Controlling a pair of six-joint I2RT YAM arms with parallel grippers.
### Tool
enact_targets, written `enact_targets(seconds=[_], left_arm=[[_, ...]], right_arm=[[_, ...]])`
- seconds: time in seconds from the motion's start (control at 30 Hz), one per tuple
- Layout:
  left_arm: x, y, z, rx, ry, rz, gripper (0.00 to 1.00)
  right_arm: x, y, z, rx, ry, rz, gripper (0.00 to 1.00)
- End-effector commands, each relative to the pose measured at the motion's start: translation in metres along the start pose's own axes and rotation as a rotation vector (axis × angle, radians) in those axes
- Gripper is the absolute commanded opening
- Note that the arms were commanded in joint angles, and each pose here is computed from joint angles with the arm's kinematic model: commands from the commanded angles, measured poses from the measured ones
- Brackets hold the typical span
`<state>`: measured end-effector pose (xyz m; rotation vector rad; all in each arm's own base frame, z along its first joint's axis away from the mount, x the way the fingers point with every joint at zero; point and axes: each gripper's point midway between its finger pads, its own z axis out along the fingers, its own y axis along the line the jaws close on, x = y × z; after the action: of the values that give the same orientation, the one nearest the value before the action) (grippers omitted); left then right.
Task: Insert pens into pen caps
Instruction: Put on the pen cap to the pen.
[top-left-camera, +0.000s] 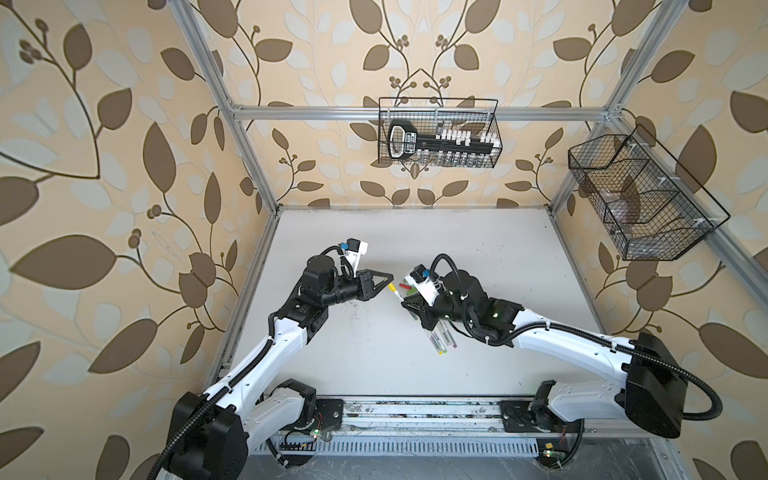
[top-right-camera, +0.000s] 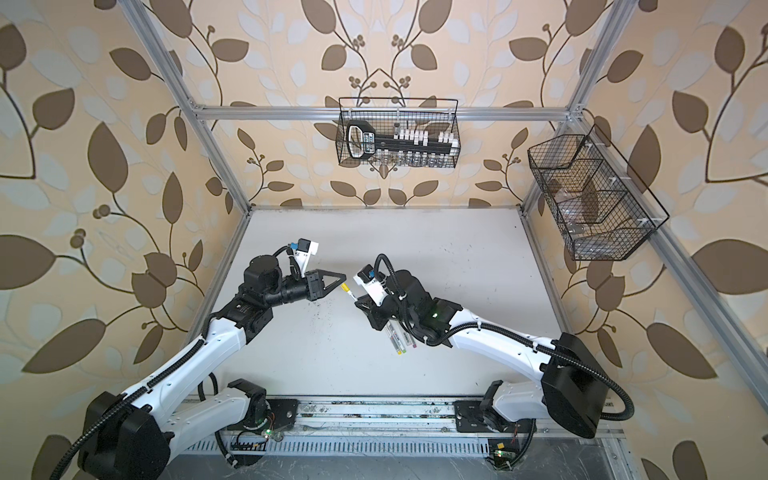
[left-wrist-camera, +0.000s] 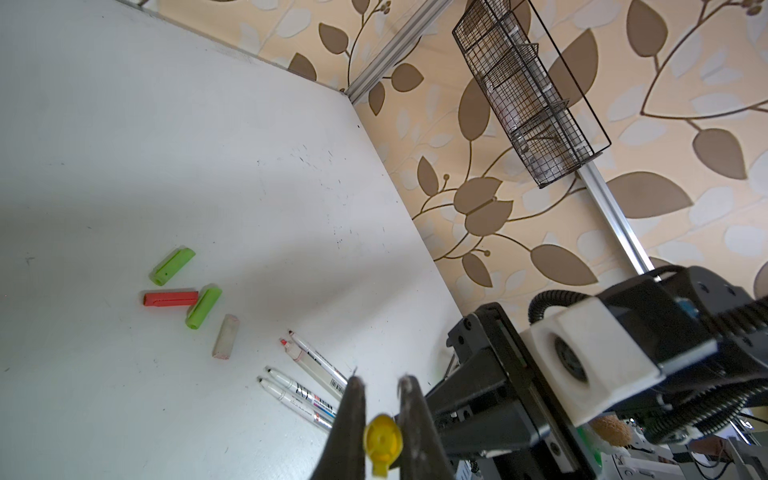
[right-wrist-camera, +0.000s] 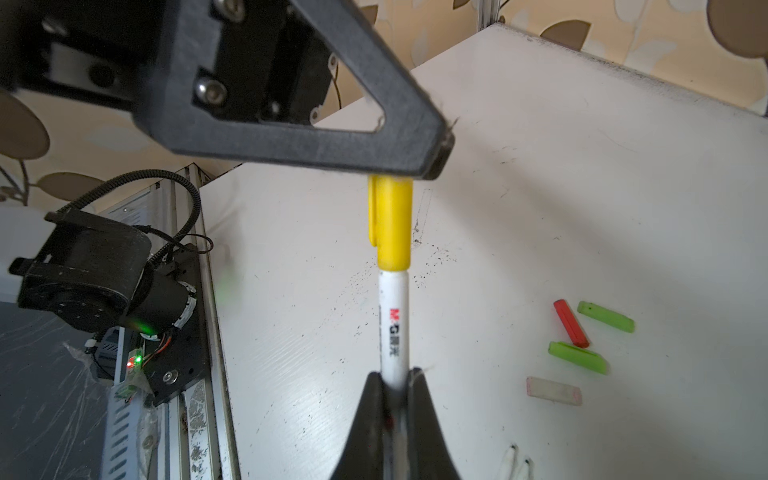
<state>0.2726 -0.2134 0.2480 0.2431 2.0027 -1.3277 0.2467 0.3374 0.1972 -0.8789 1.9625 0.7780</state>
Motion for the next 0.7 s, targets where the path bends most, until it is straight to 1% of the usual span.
enact_targets(seconds=[0.0,0.03,0.17,0.67], left_arm=[[0.009,-0.015,0.005,0.051,0.061,0.027,0.0],[0.01,-0.015,0.006,0.052,0.067,0.027,0.0],[0.013,-0.015,0.009,0.058,0.086,0.024,0.0],[0.017,-0.014,0.01,0.041,0.104,0.032,0.0]], right_arm=[[-0.054,0.003,-0.005,0.017,-0.161,-0.019,0.01],[-0.057,0.003,-0.005,0.022,-0.172,-0.021,0.0],[-0.07,0.001,-0.007,0.044,-0.204,-0.028,0.0],[-0.124,-0.01,-0.017,0.076,-0.297,-0.085,0.0]])
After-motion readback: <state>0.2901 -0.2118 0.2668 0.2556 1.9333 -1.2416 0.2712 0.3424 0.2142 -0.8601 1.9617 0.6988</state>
